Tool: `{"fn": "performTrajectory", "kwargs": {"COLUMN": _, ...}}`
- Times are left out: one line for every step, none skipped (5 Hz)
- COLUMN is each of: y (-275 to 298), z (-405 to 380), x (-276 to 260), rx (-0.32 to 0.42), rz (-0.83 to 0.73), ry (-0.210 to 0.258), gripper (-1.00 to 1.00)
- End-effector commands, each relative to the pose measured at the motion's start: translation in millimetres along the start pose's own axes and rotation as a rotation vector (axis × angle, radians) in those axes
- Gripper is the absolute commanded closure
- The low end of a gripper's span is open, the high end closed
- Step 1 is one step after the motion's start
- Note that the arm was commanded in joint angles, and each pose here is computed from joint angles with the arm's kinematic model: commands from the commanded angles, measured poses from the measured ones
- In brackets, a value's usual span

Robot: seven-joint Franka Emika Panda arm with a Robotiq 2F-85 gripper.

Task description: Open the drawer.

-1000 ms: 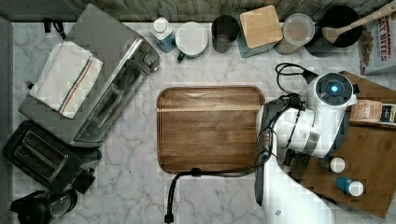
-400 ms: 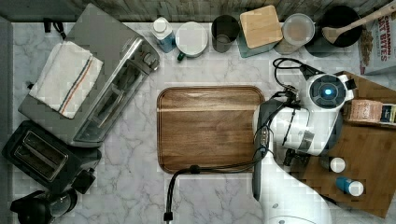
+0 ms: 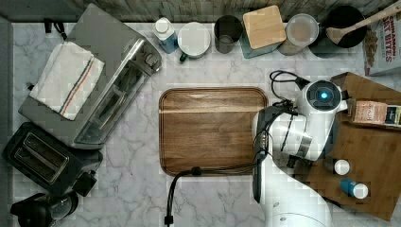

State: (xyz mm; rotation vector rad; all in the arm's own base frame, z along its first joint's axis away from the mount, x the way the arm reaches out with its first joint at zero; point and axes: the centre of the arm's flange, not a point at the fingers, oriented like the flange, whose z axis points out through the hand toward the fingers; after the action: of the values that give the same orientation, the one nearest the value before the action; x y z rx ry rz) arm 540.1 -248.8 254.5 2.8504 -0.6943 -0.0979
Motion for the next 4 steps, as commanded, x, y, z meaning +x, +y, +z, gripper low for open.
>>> {"fn": "performTrajectory", "kwargs": {"y": 2.2, "z": 3.5, "x": -8.8, "rx": 0.024, "rz": 0.108, "ry": 0.033, "gripper": -1.0}}
{"fn": "performTrajectory", "kwargs": {"y": -23.3, "z": -9.9, "x": -9.6, "rx": 0.021, "rz": 0.14, "ry": 0.074, "gripper": -1.0}}
{"fn": "performTrajectory", "kwargs": {"y": -61.4, "z": -19.1, "x": -4.9, "rx": 0.054, "rz": 0.095, "ry": 0.129, "gripper": -1.0}}
{"fn": "performTrajectory", "kwargs": {"y": -116.8, "z": -29.5, "x": -3.4, "rx": 0.118, "rz": 0.086, "ry": 0.165, "gripper": -1.0}}
